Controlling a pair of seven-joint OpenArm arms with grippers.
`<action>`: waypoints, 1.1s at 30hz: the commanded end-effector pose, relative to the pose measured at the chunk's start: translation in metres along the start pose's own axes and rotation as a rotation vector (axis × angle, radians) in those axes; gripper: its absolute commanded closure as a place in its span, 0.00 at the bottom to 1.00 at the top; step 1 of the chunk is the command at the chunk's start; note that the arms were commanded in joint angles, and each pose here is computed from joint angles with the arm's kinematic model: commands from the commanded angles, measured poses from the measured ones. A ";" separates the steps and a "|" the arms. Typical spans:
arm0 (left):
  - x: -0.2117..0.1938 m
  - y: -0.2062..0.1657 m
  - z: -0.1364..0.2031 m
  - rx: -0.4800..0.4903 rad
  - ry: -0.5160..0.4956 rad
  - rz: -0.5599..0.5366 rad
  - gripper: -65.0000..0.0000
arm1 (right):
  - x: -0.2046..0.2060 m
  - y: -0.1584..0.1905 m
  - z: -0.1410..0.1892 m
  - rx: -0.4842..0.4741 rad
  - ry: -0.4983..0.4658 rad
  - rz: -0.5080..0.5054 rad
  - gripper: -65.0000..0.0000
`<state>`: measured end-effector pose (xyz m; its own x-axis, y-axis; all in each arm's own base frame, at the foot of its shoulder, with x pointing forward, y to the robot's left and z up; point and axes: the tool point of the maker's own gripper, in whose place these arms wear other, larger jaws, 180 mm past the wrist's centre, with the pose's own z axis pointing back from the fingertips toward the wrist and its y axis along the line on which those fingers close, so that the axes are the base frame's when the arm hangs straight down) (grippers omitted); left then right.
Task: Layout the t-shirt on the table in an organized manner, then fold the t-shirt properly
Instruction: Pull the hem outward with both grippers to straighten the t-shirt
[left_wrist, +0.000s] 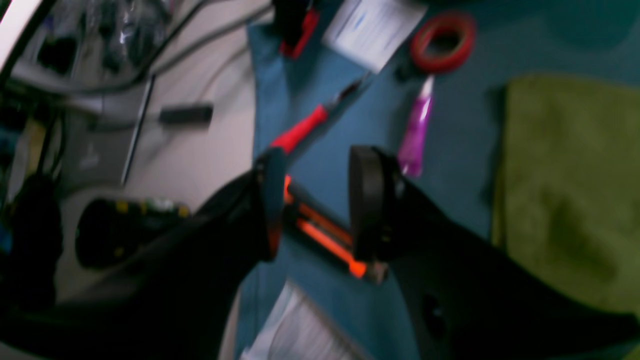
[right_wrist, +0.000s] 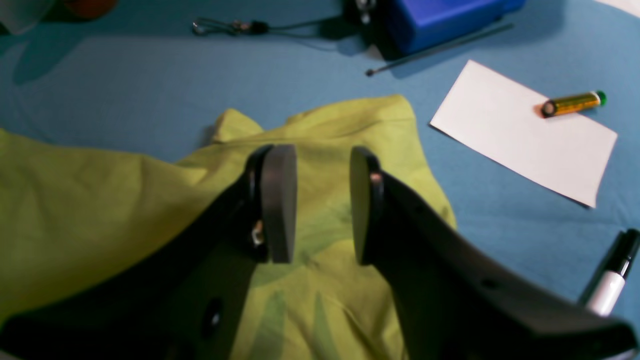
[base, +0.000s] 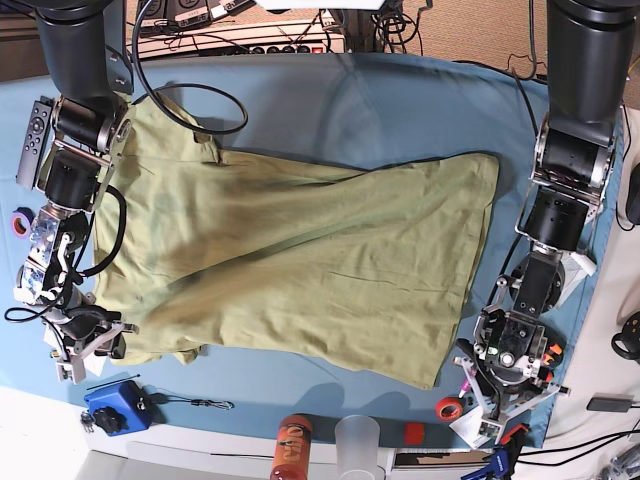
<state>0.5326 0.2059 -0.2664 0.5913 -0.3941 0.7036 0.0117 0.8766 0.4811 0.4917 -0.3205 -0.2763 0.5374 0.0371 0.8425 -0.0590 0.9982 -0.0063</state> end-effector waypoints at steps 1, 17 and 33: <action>0.024 0.016 0.006 0.031 -0.045 0.004 0.65 | 0.032 -0.010 0.010 -0.020 -0.071 0.008 0.71; 0.002 -0.021 0.071 -0.059 0.063 -0.040 0.69 | 0.037 0.007 0.096 -0.033 -0.101 0.163 0.72; -0.134 -0.054 0.153 -0.085 0.132 -0.001 0.69 | -0.081 0.002 0.163 0.090 0.097 -0.017 0.72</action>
<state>0.3211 0.1657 -0.3198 0.7203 -0.3540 0.5966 0.1004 0.9041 0.4153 0.3032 -0.3243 -0.2757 0.6640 0.0101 0.7477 -0.1161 0.9892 0.0897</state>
